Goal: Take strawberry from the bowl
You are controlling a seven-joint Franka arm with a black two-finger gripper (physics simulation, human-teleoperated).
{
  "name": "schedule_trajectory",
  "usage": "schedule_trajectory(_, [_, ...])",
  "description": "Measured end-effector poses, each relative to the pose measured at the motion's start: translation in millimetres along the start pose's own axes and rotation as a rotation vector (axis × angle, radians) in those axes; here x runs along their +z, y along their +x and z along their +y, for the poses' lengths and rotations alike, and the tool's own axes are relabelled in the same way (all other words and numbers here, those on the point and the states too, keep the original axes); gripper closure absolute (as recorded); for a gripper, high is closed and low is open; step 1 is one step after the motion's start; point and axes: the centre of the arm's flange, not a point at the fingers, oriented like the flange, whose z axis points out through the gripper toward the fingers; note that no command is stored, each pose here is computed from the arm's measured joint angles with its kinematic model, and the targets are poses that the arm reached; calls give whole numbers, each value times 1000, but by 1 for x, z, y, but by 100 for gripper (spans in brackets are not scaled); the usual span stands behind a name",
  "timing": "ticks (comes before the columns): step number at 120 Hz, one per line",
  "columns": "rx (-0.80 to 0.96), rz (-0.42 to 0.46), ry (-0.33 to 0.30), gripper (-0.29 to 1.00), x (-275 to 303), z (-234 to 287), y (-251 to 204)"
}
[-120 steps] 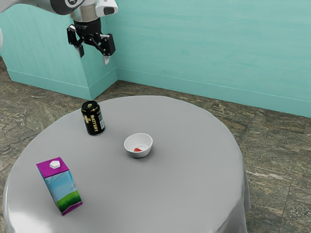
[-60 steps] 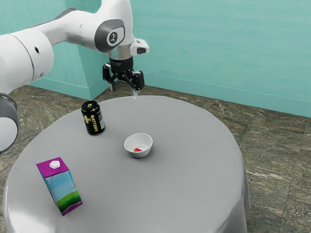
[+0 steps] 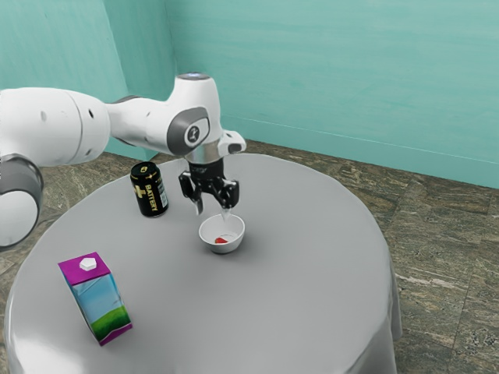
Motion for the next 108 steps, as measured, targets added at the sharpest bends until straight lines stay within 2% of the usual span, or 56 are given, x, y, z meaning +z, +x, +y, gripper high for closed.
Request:
schedule_trajectory(28, [6, 24, -7, 28, 42, 9, 2])
schedule_trajectory(55, [-5, 61, -6, 29, 56, 4, 11])
schedule_trajectory(75, [-30, 64, -1, 32, 72, -13, 18])
schedule_trajectory(108, [-22, 63, -1, 34, 89, -7, 23])
